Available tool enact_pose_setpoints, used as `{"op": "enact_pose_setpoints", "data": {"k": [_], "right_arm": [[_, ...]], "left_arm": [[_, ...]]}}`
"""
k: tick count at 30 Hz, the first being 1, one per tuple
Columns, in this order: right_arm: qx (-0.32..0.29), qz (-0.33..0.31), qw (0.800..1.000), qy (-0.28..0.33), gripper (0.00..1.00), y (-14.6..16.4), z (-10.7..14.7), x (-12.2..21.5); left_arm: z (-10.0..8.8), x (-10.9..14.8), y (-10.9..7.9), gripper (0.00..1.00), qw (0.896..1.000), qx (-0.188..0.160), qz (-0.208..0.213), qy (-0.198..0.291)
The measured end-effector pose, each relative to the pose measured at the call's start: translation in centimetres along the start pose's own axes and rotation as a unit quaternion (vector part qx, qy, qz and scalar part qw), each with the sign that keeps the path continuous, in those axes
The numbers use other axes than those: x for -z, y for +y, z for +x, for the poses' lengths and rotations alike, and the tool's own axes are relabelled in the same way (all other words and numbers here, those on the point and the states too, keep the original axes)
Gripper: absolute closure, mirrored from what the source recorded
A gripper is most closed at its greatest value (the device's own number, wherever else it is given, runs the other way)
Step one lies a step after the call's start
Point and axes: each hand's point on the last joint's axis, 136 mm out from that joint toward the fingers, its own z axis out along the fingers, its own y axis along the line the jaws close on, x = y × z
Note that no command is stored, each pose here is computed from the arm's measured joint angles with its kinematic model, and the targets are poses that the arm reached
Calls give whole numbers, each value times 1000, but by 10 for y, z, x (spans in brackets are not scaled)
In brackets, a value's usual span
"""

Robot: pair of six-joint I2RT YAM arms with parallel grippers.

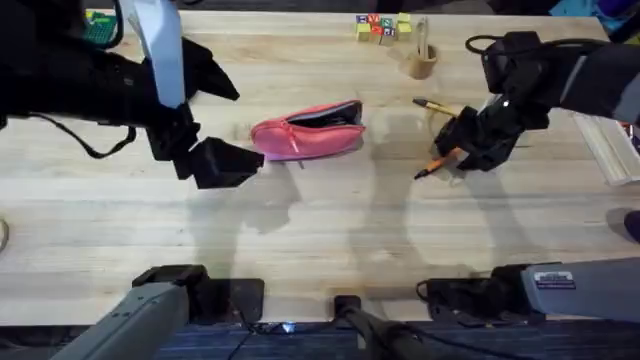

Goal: Unzip the bag, pick up the pens from the table one at a time and place them inside, then zip the bag closed.

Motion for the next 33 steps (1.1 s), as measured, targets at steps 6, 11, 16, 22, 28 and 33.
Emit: {"op": "enact_pose_setpoints", "data": {"k": [6,11,16,22,28,33], "right_arm": [[-1,-6,1000,-5,924,3,-3,0],[-1,-7,1000,-5,959,3,-3,0],[2,-7,1000,-4,965,3,-3,1],[7,-6,1000,4,972,4,-3,5],[7,-74,997,33,971,33,4,20],[-21,-141,990,6,970,59,-5,57]], "left_arm": [[0,0,0,7,1000,0,0,0],[0,0,0,7,1000,0,0,0],[0,0,0,7,1000,0,0,0],[0,0,0,7,1000,0,0,0],[0,0,0,7,1000,0,0,0],[0,0,0,7,1000,0,0,0]]}}
